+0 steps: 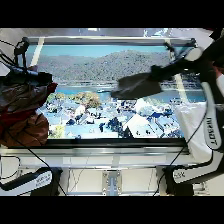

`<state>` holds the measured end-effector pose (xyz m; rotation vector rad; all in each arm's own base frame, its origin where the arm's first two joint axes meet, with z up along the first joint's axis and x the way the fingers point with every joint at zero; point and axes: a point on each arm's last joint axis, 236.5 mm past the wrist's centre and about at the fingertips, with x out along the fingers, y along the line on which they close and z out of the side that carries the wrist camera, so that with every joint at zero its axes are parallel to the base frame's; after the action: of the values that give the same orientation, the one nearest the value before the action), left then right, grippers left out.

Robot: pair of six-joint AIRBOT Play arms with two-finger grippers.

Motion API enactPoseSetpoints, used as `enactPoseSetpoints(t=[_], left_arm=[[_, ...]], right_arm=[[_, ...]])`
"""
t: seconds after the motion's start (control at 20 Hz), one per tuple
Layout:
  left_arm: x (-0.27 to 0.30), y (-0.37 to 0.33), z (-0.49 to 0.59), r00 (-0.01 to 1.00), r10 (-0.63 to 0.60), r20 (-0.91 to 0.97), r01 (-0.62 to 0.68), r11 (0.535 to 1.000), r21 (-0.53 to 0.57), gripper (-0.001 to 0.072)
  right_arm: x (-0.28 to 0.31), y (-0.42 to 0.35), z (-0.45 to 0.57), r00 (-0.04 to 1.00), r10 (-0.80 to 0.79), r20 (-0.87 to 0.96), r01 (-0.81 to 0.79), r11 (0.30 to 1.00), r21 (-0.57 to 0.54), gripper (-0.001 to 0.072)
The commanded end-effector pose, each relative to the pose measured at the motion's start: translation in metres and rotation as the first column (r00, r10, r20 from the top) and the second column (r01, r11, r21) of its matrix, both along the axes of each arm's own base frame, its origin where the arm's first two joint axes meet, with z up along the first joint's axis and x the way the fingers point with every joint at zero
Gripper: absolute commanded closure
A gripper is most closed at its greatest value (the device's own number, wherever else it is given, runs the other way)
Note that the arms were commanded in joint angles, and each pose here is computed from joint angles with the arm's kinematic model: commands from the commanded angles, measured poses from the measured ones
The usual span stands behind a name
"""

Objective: Fold the shirts.

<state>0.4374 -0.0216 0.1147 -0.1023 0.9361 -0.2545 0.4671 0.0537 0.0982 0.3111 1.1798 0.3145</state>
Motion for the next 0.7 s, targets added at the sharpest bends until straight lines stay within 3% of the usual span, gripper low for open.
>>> enactPoseSetpoints(t=[0.0, 0.3, 0.65], left_arm=[[0.0, 0.0, 0.0, 1.0, -0.001, -0.001, 0.001, 1.0, 0.0, 0.0695], [-0.004, -0.002, -0.003, 1.0, -0.008, -0.019, 0.008, 1.0, -0.002, 0.0695], [-0.012, -0.015, -0.003, 0.998, -0.033, -0.051, 0.03, 0.998, -0.057, 0.0695]], right_arm=[[-0.057, -0.139, 0.037, 0.962, -0.271, -0.028, 0.259, 0.941, -0.219, 0.0697], [-0.198, -0.256, 0.018, 0.763, -0.634, -0.124, 0.584, 0.759, -0.289, 0.0697], [-0.361, -0.24, -0.148, 0.46, -0.862, -0.214, 0.798, 0.507, -0.325, 0.0695]])
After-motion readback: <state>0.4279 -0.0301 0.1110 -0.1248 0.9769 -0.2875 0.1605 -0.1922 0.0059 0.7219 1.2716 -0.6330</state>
